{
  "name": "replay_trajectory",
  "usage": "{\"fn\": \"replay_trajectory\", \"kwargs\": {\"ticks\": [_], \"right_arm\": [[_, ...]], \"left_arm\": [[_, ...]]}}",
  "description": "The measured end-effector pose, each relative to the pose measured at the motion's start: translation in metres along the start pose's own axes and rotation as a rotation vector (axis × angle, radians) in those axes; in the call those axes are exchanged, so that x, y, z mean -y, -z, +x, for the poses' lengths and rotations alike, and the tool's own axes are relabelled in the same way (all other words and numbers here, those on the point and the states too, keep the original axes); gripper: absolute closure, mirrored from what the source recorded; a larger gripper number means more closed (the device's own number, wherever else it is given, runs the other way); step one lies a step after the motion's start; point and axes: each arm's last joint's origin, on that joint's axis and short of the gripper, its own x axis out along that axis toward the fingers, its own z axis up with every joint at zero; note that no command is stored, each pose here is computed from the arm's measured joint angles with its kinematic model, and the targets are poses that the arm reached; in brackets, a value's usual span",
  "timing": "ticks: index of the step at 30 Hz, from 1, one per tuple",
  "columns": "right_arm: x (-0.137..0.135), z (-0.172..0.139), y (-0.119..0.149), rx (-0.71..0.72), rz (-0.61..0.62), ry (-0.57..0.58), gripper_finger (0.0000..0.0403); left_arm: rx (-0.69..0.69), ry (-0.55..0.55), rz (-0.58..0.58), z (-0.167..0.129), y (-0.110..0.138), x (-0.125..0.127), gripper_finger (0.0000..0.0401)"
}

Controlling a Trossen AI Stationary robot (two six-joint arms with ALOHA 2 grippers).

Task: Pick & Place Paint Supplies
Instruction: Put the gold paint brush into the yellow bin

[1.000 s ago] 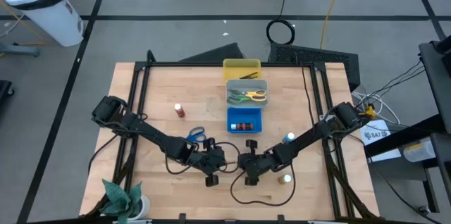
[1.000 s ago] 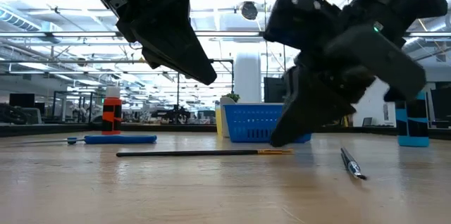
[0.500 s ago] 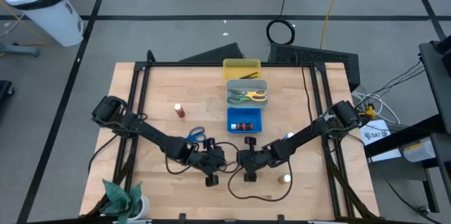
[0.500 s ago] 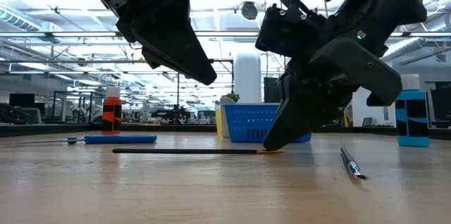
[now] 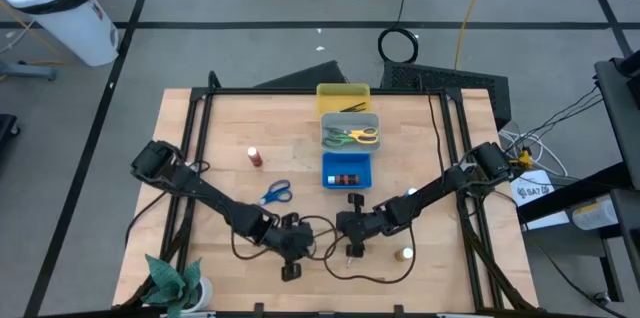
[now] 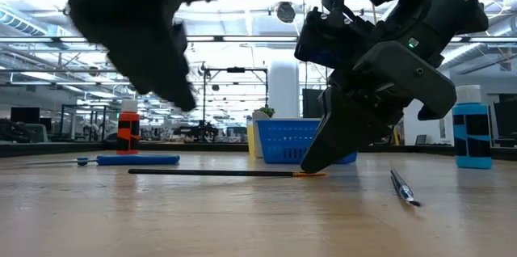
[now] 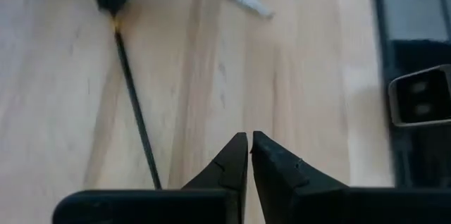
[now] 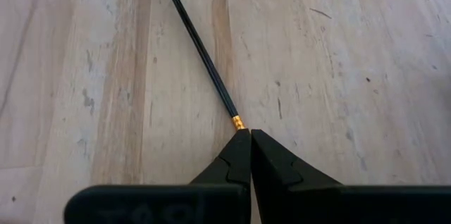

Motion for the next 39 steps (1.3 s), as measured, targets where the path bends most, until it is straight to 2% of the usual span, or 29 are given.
{"fn": "replay_trajectory", "kwargs": {"ticks": [4,8,15,25,29,32,36,39], "right_arm": [[0.0,0.0,0.0,0.001,0.0,-0.001,0.0403],[0.0,0.0,0.0,0.004,0.001,-0.002,0.0403],[0.0,0.001,0.0,0.009,0.003,-0.005,0.0403],[-0.001,0.001,-0.001,0.016,0.005,-0.011,0.0403],[-0.001,0.001,-0.001,0.019,0.006,-0.012,0.0403],[-0.001,0.001,-0.001,0.02,0.007,-0.013,0.0403],[-0.001,0.001,-0.001,0.021,0.007,-0.013,0.0403],[-0.001,0.001,-0.001,0.022,0.007,-0.013,0.0403]], "left_arm": [[-0.03,-0.107,-0.039,0.003,0.011,-0.001,0.0346],[-0.012,-0.218,-0.089,0.001,0.015,-0.005,0.0297],[-0.037,-0.272,-0.09,0.008,0.021,-0.01,0.0226],[-0.074,-0.297,-0.103,0.03,0.032,-0.015,0.0213],[-0.114,-0.319,-0.117,0.029,0.036,-0.017,0.0232],[-0.137,-0.332,-0.126,0.029,0.038,-0.019,0.0279],[-0.156,-0.333,-0.133,0.029,0.039,-0.02,0.0374],[-0.171,-0.322,-0.14,0.029,0.039,-0.021,0.0391]]}}
